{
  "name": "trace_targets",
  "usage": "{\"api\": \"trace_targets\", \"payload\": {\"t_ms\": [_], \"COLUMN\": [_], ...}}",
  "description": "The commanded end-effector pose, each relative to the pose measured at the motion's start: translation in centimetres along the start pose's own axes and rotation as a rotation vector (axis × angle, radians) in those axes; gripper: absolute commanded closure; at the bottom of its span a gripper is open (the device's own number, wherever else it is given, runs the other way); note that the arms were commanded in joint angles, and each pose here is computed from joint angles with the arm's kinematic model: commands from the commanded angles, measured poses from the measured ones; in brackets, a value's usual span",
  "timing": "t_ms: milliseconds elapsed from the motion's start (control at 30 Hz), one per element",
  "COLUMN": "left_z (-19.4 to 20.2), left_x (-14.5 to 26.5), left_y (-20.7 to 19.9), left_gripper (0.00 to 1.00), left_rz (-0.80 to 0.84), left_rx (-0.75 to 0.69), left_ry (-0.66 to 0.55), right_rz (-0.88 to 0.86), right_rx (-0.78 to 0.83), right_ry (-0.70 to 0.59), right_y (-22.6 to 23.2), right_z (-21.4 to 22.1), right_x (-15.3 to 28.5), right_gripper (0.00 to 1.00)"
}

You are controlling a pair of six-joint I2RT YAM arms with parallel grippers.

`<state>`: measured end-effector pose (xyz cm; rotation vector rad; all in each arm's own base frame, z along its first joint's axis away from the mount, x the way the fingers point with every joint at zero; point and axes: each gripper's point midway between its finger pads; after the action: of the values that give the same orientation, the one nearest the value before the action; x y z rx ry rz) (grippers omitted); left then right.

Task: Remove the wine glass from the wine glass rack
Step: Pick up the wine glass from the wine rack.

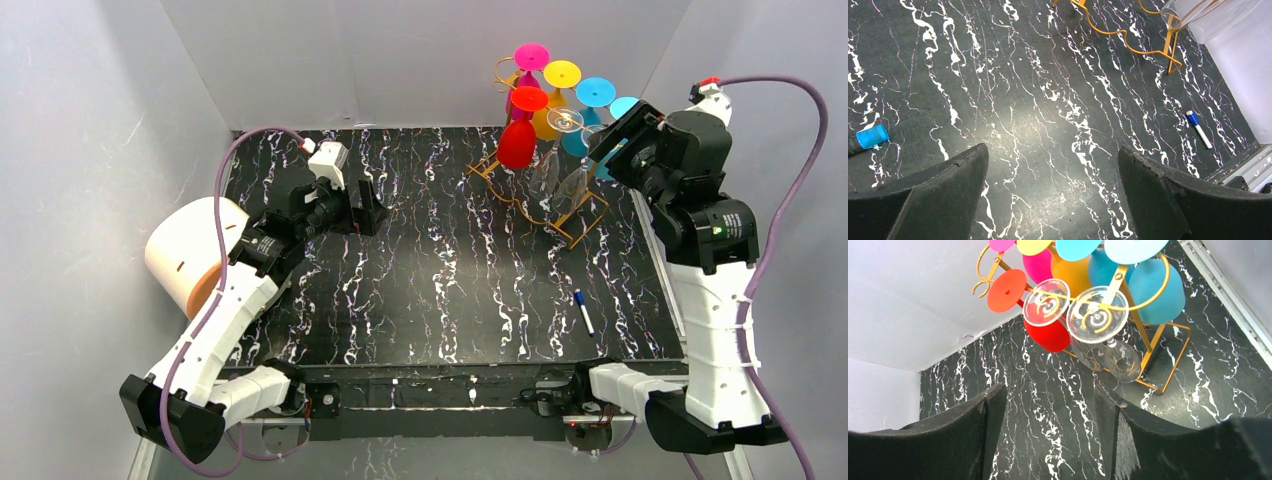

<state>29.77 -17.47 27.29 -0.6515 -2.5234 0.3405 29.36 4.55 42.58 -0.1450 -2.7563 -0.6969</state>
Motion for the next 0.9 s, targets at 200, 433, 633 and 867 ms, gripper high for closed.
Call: {"api": "trace_targets", "payload": {"t_ms": [200, 433, 633, 867], "left_z": [-0.8, -0.7, -0.4, -0.9], "left_x": [0.8, 0.9, 0.3, 0.3], "left_y": [-0.5, -0.3, 0.0, -0.2], "left_gripper": [0.02, 0.02, 0.02, 0.02], "left_rz": [0.018, 0.009, -0.004, 0.004], "left_rx": [-0.031, -0.037, -0.035, -0.030], "left_ry": [-0.014, -0.009, 0.001, -0.030], "right_rz": [0.022, 0.036, -0.130, -0.268], "right_rx": [0.033, -0.056, -0.102, -0.183], "right_ry": [0.056, 0.096, 0.107, 0.127], "right_y": [-0.9, -7.0, -7.2, -5.5], "right_z": [-0.3, 0.1, -0.5, -0.6], "right_x": [-2.6, -4.5, -4.8, -5.8], "right_gripper": [0.30, 0.32, 0.30, 0.29]}}
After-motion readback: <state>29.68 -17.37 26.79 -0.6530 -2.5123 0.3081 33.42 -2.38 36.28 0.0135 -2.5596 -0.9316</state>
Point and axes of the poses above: each gripper's point midway between its finger pads, its own x axis back along the fingers, its own y axis along the line the jaws close on, z = x × y, and after that the axes turned 3 degrees about x, right-handed
